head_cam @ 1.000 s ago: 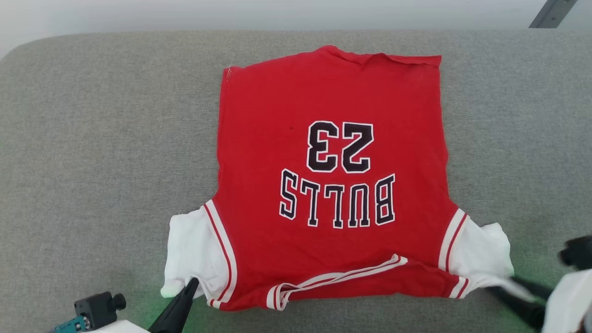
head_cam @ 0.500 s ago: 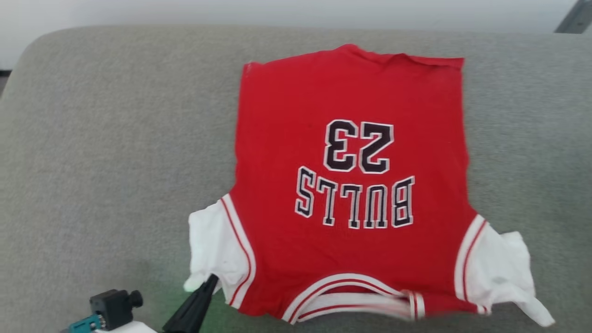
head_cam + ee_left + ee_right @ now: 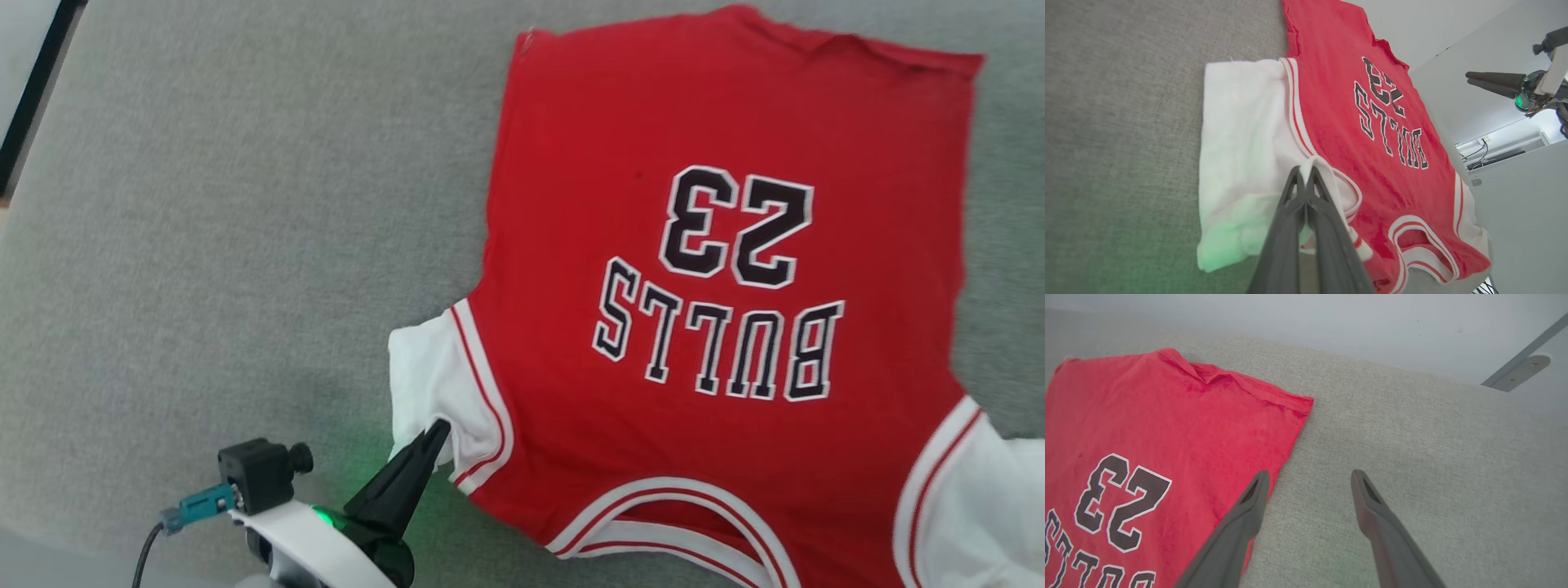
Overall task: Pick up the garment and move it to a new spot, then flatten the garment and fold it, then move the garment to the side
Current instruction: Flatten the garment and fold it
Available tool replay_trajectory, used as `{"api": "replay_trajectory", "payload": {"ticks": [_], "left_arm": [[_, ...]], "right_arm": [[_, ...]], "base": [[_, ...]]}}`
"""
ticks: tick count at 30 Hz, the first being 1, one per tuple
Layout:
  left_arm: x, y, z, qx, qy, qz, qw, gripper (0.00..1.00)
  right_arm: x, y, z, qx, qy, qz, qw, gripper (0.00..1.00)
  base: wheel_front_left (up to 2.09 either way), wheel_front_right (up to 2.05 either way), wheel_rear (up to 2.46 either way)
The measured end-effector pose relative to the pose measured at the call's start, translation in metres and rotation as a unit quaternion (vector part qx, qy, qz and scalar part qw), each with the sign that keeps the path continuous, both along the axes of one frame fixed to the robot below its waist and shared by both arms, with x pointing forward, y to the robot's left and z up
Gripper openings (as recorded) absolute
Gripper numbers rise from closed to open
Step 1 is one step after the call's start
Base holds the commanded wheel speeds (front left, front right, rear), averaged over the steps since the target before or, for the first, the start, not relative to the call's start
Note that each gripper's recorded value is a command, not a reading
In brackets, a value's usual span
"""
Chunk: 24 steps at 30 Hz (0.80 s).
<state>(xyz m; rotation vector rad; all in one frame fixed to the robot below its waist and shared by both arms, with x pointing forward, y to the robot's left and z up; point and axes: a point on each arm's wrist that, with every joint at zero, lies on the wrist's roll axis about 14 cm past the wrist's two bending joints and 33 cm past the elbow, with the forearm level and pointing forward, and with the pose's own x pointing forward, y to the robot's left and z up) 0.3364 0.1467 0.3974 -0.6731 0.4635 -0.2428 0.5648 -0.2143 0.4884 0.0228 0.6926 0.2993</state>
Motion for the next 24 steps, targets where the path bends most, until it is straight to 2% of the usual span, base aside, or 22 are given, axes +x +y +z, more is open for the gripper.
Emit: {"api": "replay_trajectory", "payload": {"ticks": [5,9,17,22,23,24], "left_arm": [[0.006,0.006,-0.006,0.008,0.007,0.007,1.000,0.00],[0.010,0.006,-0.008,0.010,0.010,0.009,1.000,0.00],[0.011,0.012,-0.016,0.017,0.023,0.020,0.999,0.00],[0.010,0.010,-0.018,0.012,0.028,0.026,0.999,0.00],[0.010,0.010,-0.018,0.012,0.027,0.027,0.999,0.00],[0.010,0.009,-0.018,0.011,0.027,0.026,0.999,0.00]], "right_arm": [[0.033,0.018,-0.033,-0.048,0.070,0.021,0.996,1.00],[0.044,0.025,-0.058,-0.054,0.120,0.023,0.991,1.00],[0.062,0.041,-0.099,-0.065,0.175,0.024,0.982,1.00],[0.067,0.049,-0.112,-0.070,0.189,0.030,0.979,1.00],[0.067,0.050,-0.114,-0.069,0.192,0.031,0.978,0.84],[0.066,0.051,-0.114,-0.068,0.194,0.031,0.978,0.56]], "base": [[0.00,0.00,0.00],[0.00,0.00,0.00],[0.00,0.00,0.00],[0.00,0.00,0.00],[0.00,0.00,0.00],[0.00,0.00,0.00]]}}
